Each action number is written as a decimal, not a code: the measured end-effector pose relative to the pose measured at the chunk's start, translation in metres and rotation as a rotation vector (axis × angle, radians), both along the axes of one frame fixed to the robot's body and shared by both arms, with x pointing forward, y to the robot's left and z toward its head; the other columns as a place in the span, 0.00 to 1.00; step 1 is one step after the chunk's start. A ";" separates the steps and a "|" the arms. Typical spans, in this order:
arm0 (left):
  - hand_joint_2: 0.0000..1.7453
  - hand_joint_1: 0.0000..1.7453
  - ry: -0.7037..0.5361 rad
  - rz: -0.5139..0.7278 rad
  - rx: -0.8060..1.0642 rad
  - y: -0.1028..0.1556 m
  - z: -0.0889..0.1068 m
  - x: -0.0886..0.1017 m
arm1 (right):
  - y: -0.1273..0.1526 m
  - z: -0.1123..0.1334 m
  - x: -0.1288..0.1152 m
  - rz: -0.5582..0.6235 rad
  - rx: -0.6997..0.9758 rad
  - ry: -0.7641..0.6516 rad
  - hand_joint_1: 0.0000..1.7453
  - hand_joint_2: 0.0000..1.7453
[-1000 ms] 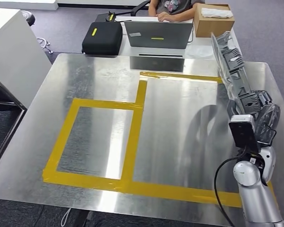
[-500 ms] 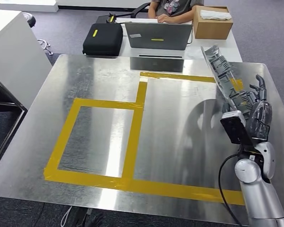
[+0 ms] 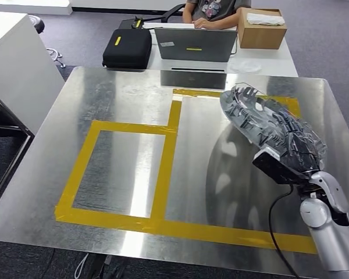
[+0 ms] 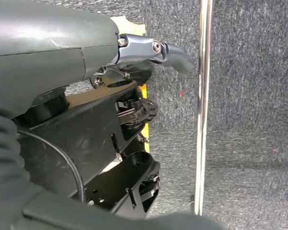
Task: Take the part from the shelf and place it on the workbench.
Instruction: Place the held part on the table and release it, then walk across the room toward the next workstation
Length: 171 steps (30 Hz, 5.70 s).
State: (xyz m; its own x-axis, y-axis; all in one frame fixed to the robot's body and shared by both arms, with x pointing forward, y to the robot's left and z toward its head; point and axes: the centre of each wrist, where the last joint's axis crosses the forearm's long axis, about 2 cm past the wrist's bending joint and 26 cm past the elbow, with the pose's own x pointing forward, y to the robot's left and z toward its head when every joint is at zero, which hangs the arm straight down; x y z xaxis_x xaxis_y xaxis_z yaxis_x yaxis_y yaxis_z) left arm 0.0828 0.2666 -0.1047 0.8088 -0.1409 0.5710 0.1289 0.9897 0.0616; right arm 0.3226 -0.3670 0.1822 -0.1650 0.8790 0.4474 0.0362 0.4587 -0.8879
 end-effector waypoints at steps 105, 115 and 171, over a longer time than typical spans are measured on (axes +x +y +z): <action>0.00 0.00 0.058 0.068 0.010 -0.002 -0.005 -0.032 | 0.105 -0.001 -0.154 0.342 0.742 -0.448 0.00 0.00; 0.00 0.00 0.055 0.079 0.013 0.000 -0.005 -0.032 | 0.112 -0.002 -0.157 0.331 0.778 -0.451 0.00 0.00; 0.00 0.00 0.061 0.109 0.007 0.000 -0.006 -0.037 | 0.114 0.000 -0.161 0.290 0.808 -0.478 0.00 0.00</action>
